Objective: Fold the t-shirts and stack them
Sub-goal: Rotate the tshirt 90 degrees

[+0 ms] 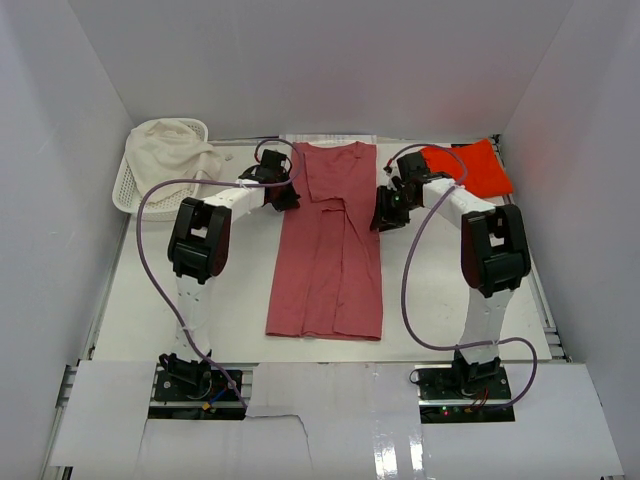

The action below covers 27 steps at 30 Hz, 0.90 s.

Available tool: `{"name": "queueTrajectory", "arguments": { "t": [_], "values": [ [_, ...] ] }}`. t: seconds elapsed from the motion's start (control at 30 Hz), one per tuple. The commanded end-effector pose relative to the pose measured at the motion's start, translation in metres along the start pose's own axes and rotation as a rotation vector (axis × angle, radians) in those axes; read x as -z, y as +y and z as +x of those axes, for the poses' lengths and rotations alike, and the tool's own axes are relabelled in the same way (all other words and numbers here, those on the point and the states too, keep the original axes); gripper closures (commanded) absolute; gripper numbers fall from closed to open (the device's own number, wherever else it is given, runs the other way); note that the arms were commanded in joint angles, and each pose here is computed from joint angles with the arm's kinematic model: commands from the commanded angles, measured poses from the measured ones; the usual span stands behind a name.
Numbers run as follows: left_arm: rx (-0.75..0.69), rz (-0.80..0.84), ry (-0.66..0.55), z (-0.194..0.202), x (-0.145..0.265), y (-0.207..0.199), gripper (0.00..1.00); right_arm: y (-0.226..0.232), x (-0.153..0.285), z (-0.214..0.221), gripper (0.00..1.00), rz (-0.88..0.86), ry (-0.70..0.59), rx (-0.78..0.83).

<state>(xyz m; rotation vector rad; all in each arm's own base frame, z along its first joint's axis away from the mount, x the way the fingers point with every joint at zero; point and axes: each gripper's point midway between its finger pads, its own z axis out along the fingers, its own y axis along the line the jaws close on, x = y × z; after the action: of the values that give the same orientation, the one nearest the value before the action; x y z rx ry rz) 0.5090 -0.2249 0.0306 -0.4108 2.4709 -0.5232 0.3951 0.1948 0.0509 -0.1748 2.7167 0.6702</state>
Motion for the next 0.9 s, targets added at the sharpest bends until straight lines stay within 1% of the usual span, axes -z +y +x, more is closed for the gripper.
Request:
{"name": "queueTrajectory", "arguments": {
  "t": [0.0,0.07,0.17,0.2,0.23,0.27,0.3,0.33,0.37,0.4,0.43,0.47,0.5,0.57,0.6,0.63,0.67,0.7,0.73,0.87],
  "values": [
    [-0.007,0.054,0.005,-0.003,0.04,-0.024,1.0,0.018,0.044,-0.016,0.61,-0.003,-0.092,0.055],
    [-0.015,0.073,-0.011,-0.008,0.055,-0.033,1.0,0.028,0.061,-0.016,0.61,0.001,-0.116,0.09],
    [-0.026,0.1,-0.031,-0.018,0.079,-0.046,1.0,0.046,0.073,0.004,0.62,0.025,-0.082,0.145],
    [-0.032,0.104,-0.038,-0.021,0.085,-0.049,0.98,0.046,0.071,0.019,0.63,0.043,-0.047,0.151],
    [-0.035,0.101,-0.035,-0.021,0.09,-0.05,0.96,0.06,0.072,0.031,0.64,0.05,-0.037,0.192],
    [-0.042,0.11,-0.045,-0.026,0.096,-0.054,0.93,0.066,0.07,0.042,0.64,0.051,-0.02,0.196],
    [-0.057,0.121,-0.068,-0.036,0.102,-0.061,0.9,0.064,0.063,0.062,0.65,0.063,0.022,0.197],
    [-0.065,0.107,-0.068,-0.038,0.101,-0.06,0.89,0.076,0.061,0.076,0.65,0.057,0.034,0.222],
    [-0.082,0.109,-0.079,-0.043,0.102,-0.063,0.88,0.08,0.059,0.087,0.64,0.06,0.048,0.214],
    [-0.092,0.132,-0.111,-0.058,0.107,-0.076,0.84,0.075,0.053,0.105,0.64,0.077,0.082,0.206],
    [-0.097,0.128,-0.119,-0.063,0.105,-0.078,0.84,0.084,0.051,0.115,0.64,0.074,0.08,0.231],
    [-0.1,0.124,-0.107,-0.062,0.091,-0.077,0.83,0.086,0.049,0.124,0.63,0.078,0.09,0.23],
    [-0.109,0.154,-0.137,-0.076,0.093,-0.091,0.83,0.088,0.046,0.132,0.63,0.081,0.098,0.214],
    [-0.114,0.159,-0.153,-0.086,0.08,-0.096,0.83,0.091,0.041,0.15,0.62,0.11,0.115,0.23],
    [-0.113,0.141,-0.133,-0.081,0.056,-0.09,0.83,0.097,0.04,0.159,0.61,0.112,0.125,0.235],
    [-0.111,0.172,-0.166,-0.095,0.055,-0.101,0.83,0.099,0.039,0.161,0.6,0.126,0.12,0.236],
    [-0.104,0.197,-0.149,-0.095,0.047,-0.103,0.83,0.102,0.038,0.164,0.6,0.131,0.12,0.241],
    [-0.094,0.195,-0.119,-0.088,0.026,-0.098,0.84,0.106,0.038,0.167,0.6,0.13,0.121,0.244],
    [-0.082,0.226,-0.134,-0.095,0.025,-0.106,0.84,0.109,0.036,0.171,0.6,0.159,0.117,0.256],
    [-0.073,0.261,-0.116,-0.087,0.002,-0.107,0.84,0.121,0.032,0.178,0.6,0.182,0.129,0.269]
  ]
}}
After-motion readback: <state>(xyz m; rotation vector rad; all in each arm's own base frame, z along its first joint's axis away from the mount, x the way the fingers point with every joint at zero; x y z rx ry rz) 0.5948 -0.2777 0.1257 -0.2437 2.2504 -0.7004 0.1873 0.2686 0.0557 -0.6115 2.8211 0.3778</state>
